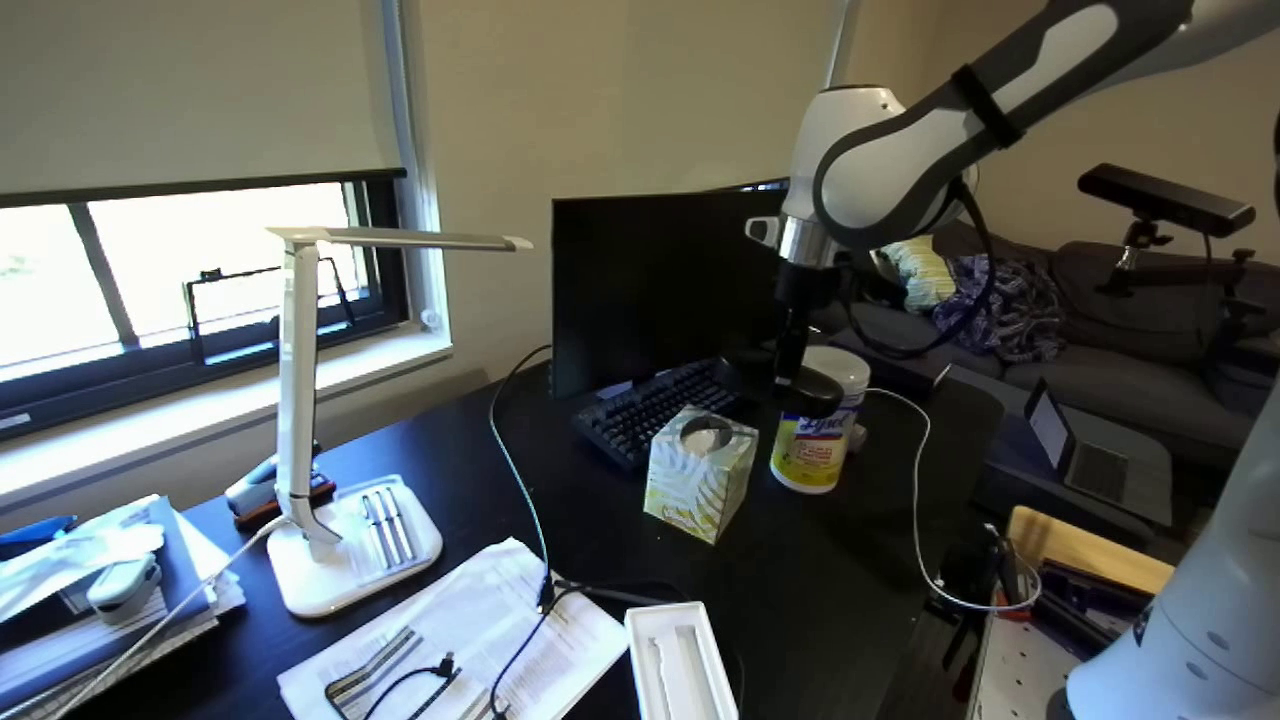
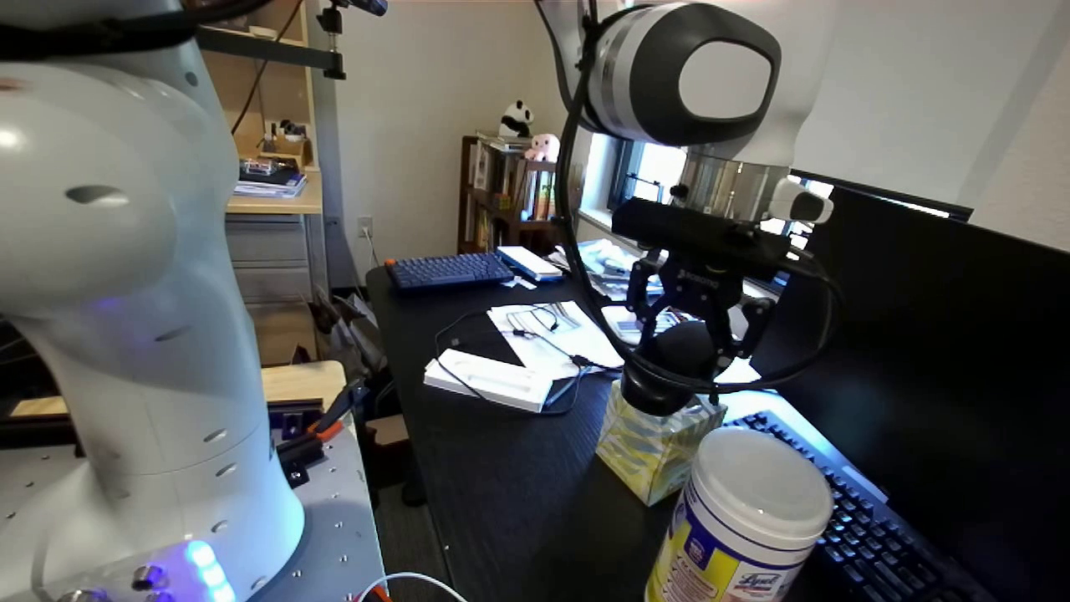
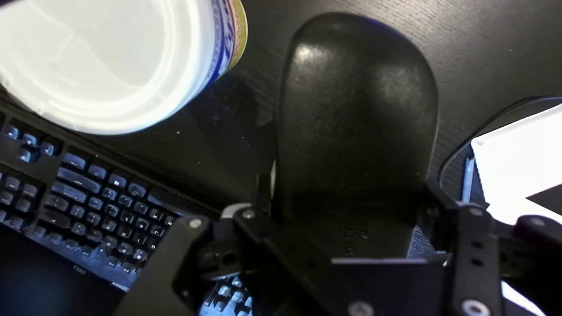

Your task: Remove the mouse from the top of the Lysol container

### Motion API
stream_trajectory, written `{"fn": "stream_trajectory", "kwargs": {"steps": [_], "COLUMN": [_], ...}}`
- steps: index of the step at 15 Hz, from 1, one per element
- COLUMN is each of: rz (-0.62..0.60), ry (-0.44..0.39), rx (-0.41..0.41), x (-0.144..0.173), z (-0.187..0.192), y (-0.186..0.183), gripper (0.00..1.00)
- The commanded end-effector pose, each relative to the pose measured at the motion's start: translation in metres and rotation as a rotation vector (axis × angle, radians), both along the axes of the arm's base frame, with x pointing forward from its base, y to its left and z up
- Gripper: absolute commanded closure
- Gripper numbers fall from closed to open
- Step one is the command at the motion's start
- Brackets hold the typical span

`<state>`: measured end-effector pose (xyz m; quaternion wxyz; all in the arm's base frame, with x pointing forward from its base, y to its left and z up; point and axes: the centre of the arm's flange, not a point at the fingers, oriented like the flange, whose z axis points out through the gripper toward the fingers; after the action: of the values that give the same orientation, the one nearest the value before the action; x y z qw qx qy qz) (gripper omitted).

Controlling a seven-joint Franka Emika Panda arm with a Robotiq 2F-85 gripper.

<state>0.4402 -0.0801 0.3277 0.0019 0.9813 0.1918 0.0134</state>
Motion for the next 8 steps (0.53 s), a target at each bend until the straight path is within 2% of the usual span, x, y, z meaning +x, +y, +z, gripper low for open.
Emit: {"fn": "stream_trajectory", "kwargs": {"steps": [1,5,8], "rz": [0.013,0.057,0.076], "ry": [0.027,0.12,0.151], "rx": [-0.001,0.028,0.027], "x": [0.003,0.016,0.03], "z": [0.0,-0.002,0.002], "y": [-0.002,0.014,0.034], "gripper": [0.47,0.47,0.47]}}
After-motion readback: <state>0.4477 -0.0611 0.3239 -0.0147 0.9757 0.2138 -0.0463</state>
